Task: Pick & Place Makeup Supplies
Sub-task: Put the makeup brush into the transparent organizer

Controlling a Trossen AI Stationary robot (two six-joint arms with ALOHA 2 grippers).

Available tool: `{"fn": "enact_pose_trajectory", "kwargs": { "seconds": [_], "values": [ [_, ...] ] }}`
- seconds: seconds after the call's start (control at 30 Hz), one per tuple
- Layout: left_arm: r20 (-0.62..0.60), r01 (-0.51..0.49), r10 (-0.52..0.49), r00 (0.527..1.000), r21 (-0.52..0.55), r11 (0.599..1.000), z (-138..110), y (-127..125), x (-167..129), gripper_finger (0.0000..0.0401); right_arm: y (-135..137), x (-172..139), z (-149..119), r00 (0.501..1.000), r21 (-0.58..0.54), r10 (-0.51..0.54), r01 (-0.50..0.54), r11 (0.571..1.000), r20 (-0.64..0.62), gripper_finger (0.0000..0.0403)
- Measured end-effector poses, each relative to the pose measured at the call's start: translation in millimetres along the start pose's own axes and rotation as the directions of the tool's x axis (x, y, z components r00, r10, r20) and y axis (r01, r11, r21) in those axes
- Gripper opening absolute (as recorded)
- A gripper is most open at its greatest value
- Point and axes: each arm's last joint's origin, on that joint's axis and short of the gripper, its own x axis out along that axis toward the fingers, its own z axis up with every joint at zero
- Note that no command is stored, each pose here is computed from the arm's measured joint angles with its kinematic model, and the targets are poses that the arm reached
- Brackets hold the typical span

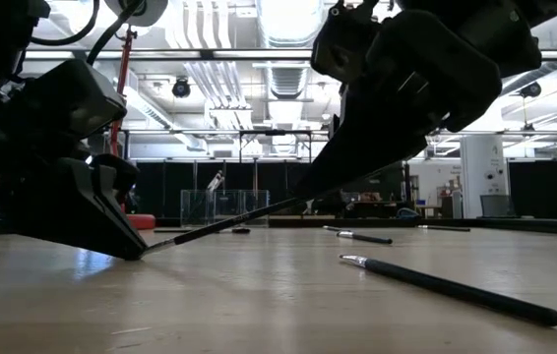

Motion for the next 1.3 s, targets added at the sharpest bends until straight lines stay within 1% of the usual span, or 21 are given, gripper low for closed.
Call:
{"fn": "enact_pose_trajectory", "kwargs": {
  "seconds": [0.2, 0.4, 0.5, 0.8, 1.07, 1.17, 1.3],
  "values": [
    [0.0, 0.001, -0.001, 1.0, 0.0, 1.0, 0.1, -0.1, -0.1, 0.0, 0.1, 0.0, 0.4, 1.0, 0.002, 0.002, -0.002, 1.0, 0.005, 0.0085],
    [0.001, 0.001, -0.001, 1.0, -0.001, 1.0, 0.1, -0.1, -0.1, 0.0, -0.4, 0.0, -1.3, 1.0, 0.023, 0.0, 0.0, 1.0, 0.0, 0.0058],
    [0.001, 0.001, -0.001, 1.0, -0.001, 1.0, 0.1, -0.1, -0.1, 0.0, -1.0, 0.1, -3.1, 1.0, 0.034, -0.001, 0.002, 0.999, -0.004, 0.0053],
    [0.001, 0.001, -0.001, 1.0, -0.002, 1.0, 0.1, -0.1, -0.1, 0.0, -1.0, 0.2, -3.2, 1.0, 0.042, 0.0, 0.0, 0.999, 0.0, 0.0071],
    [0.001, 0.002, -0.002, 1.0, -0.003, 1.0, 0.2, -0.1, -0.1, 0.0, -1.0, 0.2, -3.2, 1.0, 0.056, 0.002, -0.002, 0.998, 0.0, 0.0073],
    [0.002, 0.002, -0.002, 1.0, -0.003, 1.0, 0.3, -0.2, -0.1, 0.0, -0.4, 0.2, -3.1, 1.0, 0.065, 0.02, -0.02, 0.998, -0.003, 0.0074],
    [0.002, 0.002, -0.002, 1.0, -0.003, 1.0, 0.3, -0.2, -0.1, 0.0, 0.3, 0.1, -1.7, 0.999, 0.069, 0.031, -0.032, 0.997, 0.011, 0.0093]
  ]
}}
